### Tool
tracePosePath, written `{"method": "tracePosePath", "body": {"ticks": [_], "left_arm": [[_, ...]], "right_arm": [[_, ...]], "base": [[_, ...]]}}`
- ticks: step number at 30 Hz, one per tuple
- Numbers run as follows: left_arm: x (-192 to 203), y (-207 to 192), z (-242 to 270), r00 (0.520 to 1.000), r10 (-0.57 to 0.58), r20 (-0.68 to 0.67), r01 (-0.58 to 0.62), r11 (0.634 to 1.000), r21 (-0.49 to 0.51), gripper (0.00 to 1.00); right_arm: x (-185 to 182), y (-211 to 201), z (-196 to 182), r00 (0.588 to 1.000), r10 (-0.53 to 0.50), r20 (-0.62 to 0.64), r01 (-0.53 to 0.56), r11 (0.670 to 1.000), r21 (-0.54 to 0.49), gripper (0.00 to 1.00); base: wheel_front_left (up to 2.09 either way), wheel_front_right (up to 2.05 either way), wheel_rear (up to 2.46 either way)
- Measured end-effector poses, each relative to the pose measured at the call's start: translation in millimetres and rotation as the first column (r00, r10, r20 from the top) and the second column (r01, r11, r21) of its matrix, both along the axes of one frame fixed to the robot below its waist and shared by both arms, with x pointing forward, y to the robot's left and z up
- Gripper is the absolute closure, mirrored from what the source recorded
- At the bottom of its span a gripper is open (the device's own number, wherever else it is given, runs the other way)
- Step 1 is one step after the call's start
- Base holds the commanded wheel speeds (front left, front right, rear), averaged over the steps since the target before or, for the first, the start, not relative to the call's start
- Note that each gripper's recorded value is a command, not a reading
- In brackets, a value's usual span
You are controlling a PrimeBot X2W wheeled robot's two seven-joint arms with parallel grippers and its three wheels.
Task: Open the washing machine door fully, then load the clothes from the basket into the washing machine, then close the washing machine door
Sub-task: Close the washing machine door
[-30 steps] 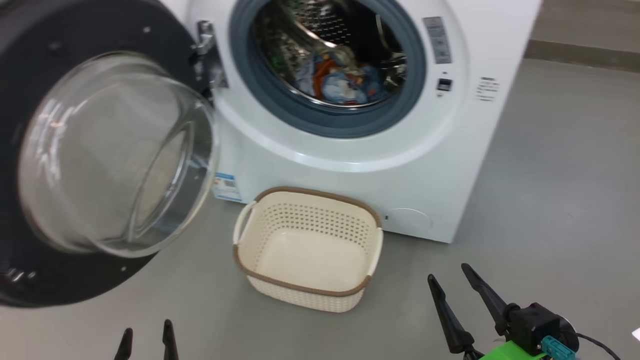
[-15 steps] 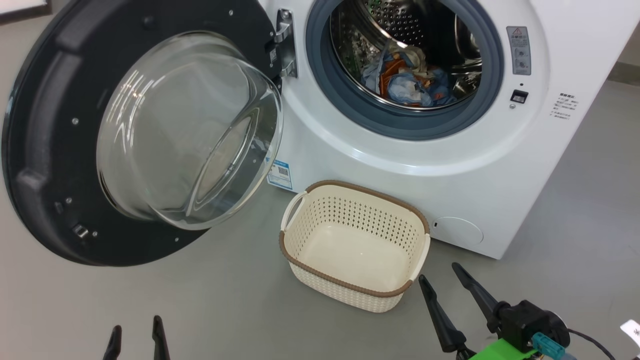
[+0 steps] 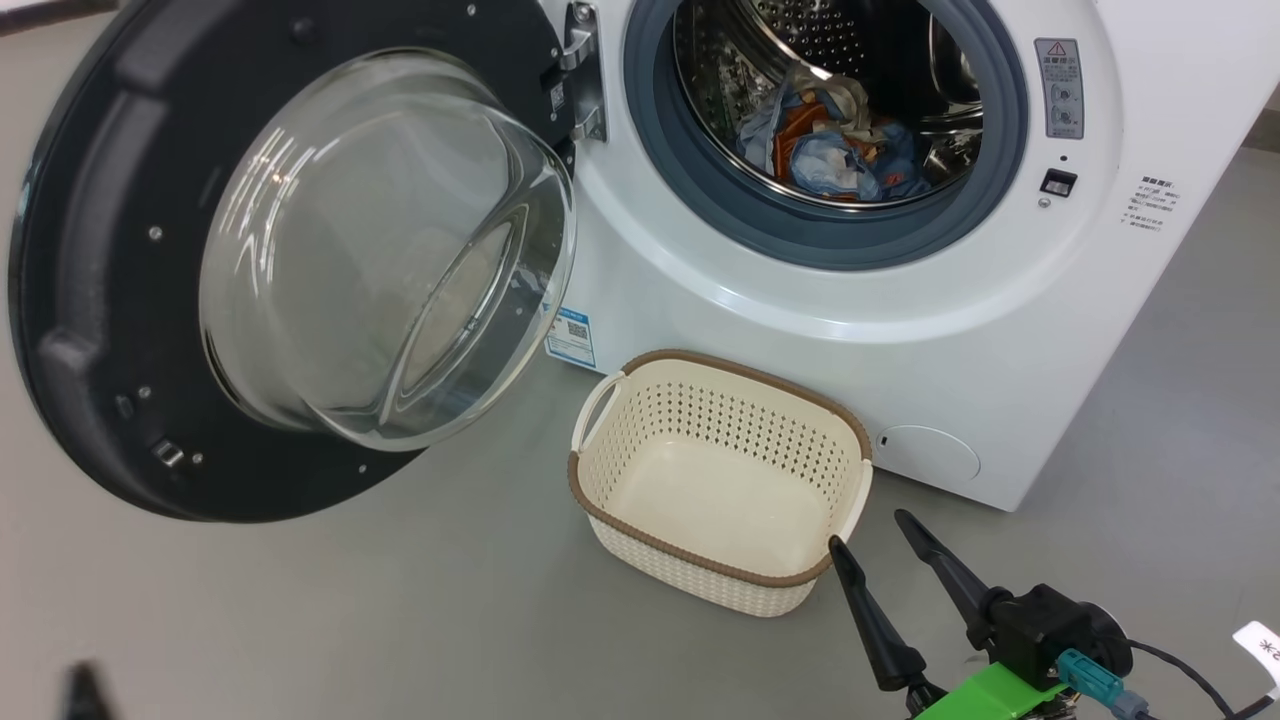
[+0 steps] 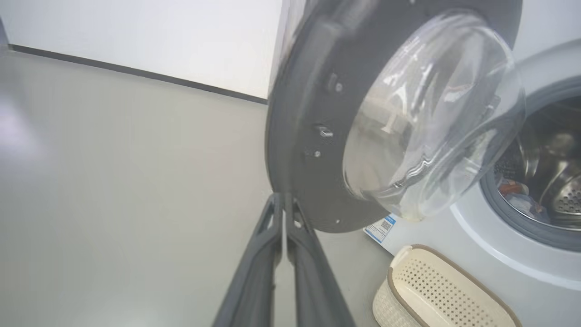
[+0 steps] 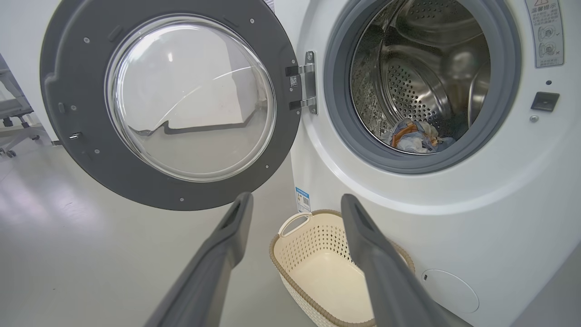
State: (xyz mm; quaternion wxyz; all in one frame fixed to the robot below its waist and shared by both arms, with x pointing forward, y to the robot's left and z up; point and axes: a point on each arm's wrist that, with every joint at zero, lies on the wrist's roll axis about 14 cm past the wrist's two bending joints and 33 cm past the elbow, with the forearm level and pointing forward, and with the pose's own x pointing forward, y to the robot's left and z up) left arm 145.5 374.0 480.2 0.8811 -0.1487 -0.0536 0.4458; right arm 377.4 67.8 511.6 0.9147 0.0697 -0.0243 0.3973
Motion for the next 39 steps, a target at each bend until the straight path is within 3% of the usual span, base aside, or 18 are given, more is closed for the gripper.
{"method": "tracePosePath", "body": {"ticks": [4, 8, 13, 20, 26, 33, 39], "left_arm": [[-34.8, 48.2, 12.3, 0.983, 0.155, 0.099, -0.154, 0.988, -0.018, 1.00], [-58.9, 96.3, 35.8, 0.932, 0.284, 0.225, -0.284, 0.958, -0.033, 1.00], [-73.0, 147.0, 56.2, 0.870, 0.371, 0.325, -0.357, 0.928, -0.104, 1.00], [-60.4, 197.9, 90.7, 0.794, 0.399, 0.459, -0.304, 0.914, -0.269, 1.00], [-38.4, 213.3, 101.1, 0.737, 0.414, 0.535, -0.202, 0.890, -0.410, 1.00], [-11.3, 216.8, 117.0, 0.705, 0.395, 0.589, -0.098, 0.877, -0.471, 1.00], [8.7, 214.9, 117.8, 0.716, 0.377, 0.588, -0.032, 0.859, -0.512, 1.00]], "right_arm": [[2.2, -3.5, 1.4, 1.000, -0.014, 0.003, 0.014, 1.000, 0.002, 0.00], [3.1, -7.6, 0.7, 1.000, -0.028, 0.000, 0.028, 1.000, 0.002, 0.00], [2.6, -12.6, -1.1, 0.999, -0.046, -0.010, 0.046, 0.999, 0.006, 0.00], [2.5, -16.4, -4.8, 0.998, -0.057, -0.022, 0.057, 0.998, 0.004, 0.00], [-0.5, -18.4, -10.2, 0.998, -0.059, -0.036, 0.059, 0.998, -0.004, 0.00], [-8.3, -32.1, -29.8, 0.994, -0.074, -0.076, 0.070, 0.996, -0.050, 0.00], [-2.0, -40.9, -36.2, 0.994, -0.081, -0.075, 0.075, 0.994, -0.076, 0.00]], "base": [[0.00, 0.00, 0.00], [0.00, 0.00, 0.00], [0.00, 0.00, 0.00], [0.00, 0.00, 0.00], [0.00, 0.00, 0.00], [0.00, 0.00, 0.00], [0.00, 0.00, 0.00]]}}
